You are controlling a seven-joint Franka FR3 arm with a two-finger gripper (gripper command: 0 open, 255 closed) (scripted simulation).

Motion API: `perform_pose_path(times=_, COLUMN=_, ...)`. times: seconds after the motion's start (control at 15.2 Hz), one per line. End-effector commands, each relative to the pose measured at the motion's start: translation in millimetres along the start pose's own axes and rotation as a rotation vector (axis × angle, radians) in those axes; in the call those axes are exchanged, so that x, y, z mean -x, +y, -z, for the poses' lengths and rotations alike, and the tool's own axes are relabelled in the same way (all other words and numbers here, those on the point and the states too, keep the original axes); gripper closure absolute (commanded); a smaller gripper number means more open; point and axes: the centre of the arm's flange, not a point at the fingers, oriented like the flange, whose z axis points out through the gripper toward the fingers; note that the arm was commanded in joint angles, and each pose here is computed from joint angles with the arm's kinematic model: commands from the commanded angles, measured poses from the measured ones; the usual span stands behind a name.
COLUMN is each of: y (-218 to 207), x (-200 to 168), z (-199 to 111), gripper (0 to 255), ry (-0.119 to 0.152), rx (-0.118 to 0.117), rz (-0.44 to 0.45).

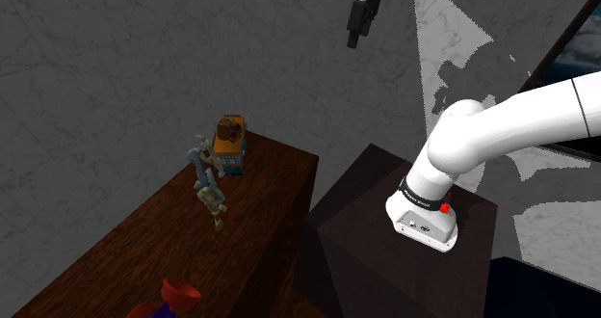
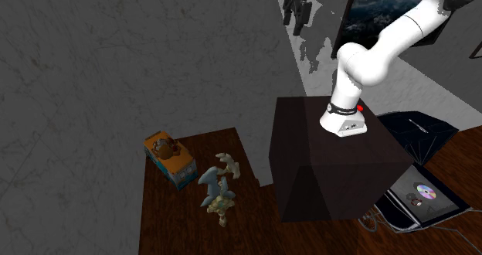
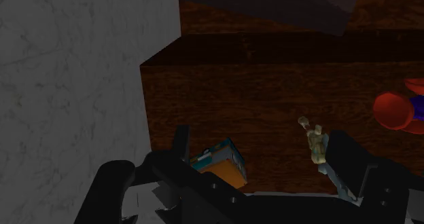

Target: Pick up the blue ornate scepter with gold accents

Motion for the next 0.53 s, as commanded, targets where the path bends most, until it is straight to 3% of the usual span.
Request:
perform_pose_path(times=0.0, y=0.0, x=0.0, z=0.0, gripper=0, ry=0.0, rx=0.0, rz=0.0)
perform_pose_path(times=0.46, y=-54.5, x=-59.9, z=-43.7, gripper=0, ry=-0.006, rx=-0.011, rz=0.015)
